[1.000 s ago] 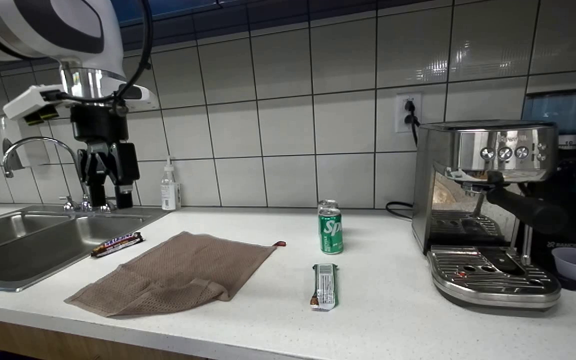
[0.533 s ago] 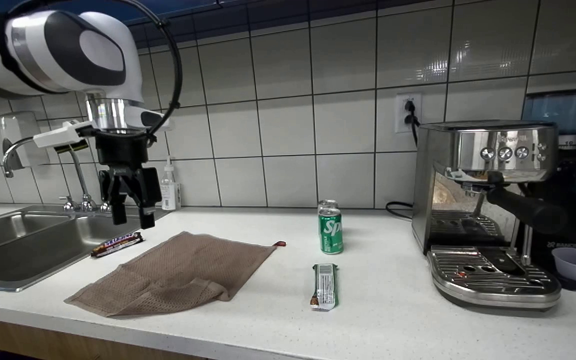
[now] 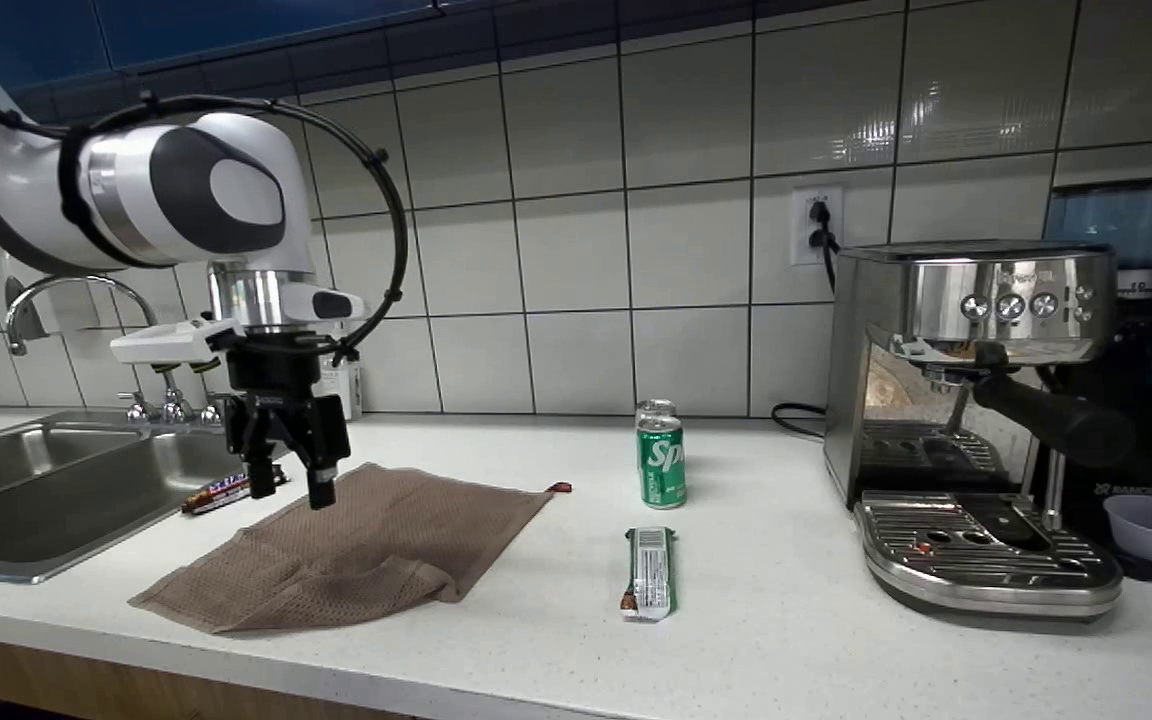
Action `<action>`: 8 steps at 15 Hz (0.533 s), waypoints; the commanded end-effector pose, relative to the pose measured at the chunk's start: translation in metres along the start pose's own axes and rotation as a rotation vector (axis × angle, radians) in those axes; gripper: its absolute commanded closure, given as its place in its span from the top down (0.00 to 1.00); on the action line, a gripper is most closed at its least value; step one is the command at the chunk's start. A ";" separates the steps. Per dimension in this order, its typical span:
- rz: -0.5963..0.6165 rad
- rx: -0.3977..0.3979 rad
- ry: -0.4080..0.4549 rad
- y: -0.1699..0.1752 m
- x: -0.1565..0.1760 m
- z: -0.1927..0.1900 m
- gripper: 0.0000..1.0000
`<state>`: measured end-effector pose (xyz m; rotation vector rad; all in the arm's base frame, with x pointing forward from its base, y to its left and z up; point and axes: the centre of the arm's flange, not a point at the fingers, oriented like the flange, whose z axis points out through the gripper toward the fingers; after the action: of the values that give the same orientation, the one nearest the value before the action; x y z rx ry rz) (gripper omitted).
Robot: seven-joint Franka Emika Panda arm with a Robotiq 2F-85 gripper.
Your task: Fold the towel
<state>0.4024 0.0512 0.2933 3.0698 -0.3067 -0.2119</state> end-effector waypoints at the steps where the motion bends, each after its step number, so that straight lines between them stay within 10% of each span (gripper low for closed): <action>1: -0.036 -0.016 -0.001 -0.003 0.017 0.020 1.00; 8: -0.047 -0.045 -0.033 -0.005 0.027 0.049 1.00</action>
<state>0.4100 0.0520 0.2496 3.0477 -0.2459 -0.2653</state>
